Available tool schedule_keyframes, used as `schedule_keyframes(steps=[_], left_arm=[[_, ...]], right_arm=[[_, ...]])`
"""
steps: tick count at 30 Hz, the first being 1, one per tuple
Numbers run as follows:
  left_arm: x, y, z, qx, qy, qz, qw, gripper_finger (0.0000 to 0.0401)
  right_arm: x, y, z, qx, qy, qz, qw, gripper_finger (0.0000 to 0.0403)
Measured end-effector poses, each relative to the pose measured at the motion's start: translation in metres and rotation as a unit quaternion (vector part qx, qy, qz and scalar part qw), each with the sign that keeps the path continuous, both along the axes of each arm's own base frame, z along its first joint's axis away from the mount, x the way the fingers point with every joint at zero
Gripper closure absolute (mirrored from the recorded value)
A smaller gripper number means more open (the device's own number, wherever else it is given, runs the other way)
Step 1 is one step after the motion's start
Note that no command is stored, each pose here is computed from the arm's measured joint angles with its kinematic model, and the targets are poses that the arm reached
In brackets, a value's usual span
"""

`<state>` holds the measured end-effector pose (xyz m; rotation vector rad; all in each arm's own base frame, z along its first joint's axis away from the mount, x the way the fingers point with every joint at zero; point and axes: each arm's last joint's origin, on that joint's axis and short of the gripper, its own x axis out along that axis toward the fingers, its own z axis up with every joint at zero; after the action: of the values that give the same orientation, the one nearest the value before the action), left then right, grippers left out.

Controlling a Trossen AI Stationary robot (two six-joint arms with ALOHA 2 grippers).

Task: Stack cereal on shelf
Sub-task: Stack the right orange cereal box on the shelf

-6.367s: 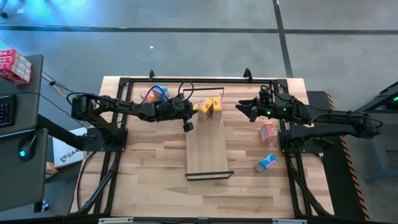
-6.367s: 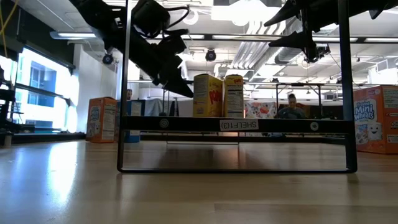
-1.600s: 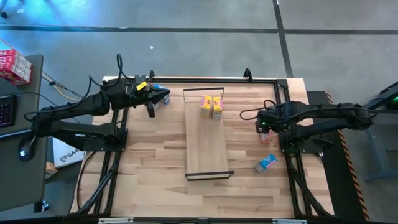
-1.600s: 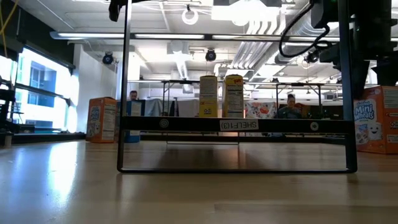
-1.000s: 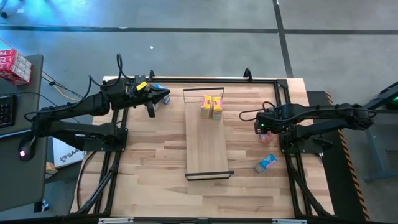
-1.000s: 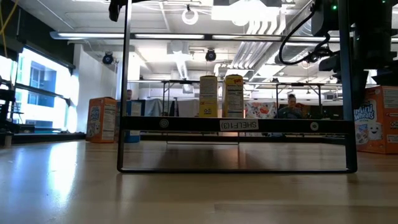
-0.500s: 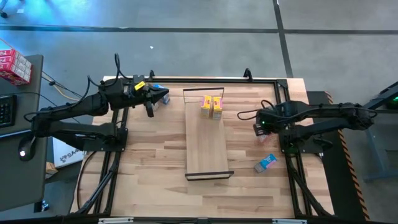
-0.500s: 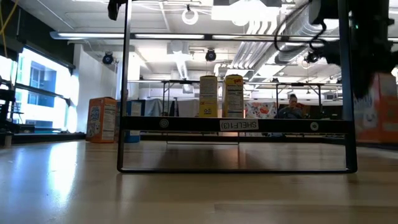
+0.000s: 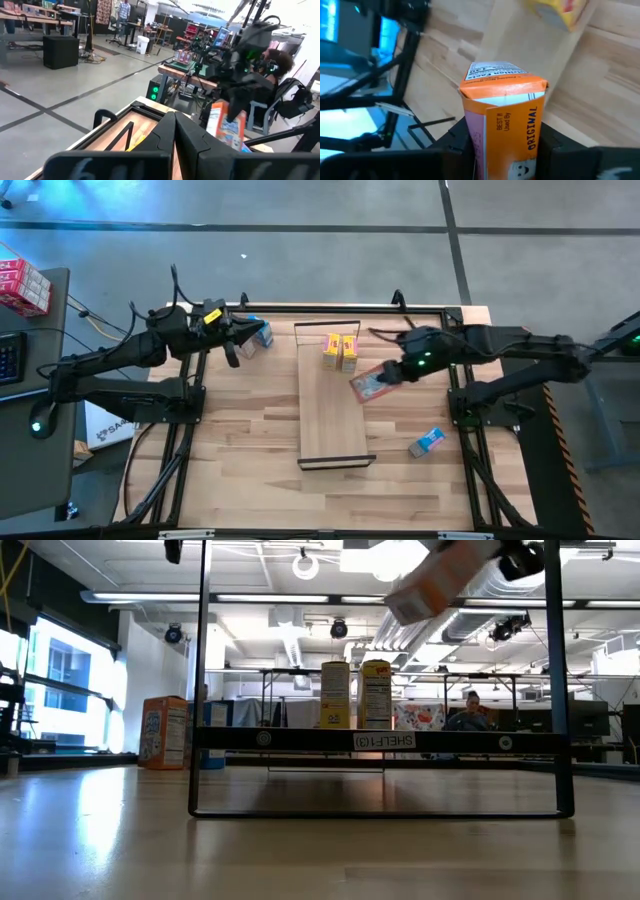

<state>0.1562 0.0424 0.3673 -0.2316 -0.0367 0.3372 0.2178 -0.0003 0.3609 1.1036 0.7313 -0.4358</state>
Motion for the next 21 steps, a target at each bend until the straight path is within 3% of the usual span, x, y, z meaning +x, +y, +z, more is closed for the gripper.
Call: schedule_keyframes(steps=[5, 10, 14, 21], left_arm=[[0.0, 0.0, 0.0, 0.0, 0.0, 0.0, 1.0, 0.0401], [0.0, 0.0, 0.0, 0.0, 0.0, 0.0, 1.0, 0.0401], [0.0, 0.0, 0.0, 0.0, 0.0, 0.0, 1.0, 0.0401], [0.0, 0.0, 0.0, 0.0, 0.0, 0.0, 1.0, 0.0401]], right_arm=[[0.042, 0.006, 0.005, -0.001, 0.098, 0.015, 0.995, 0.03], [0.072, 0.0, -0.005, -0.086, 0.238, -0.057, 0.966, 0.03], [0.099, 0.0, -0.019, -0.08, 0.266, -0.085, 0.957, 0.03], [0.131, 0.003, -0.056, -0.053, 0.308, -0.055, 0.948, 0.03]])
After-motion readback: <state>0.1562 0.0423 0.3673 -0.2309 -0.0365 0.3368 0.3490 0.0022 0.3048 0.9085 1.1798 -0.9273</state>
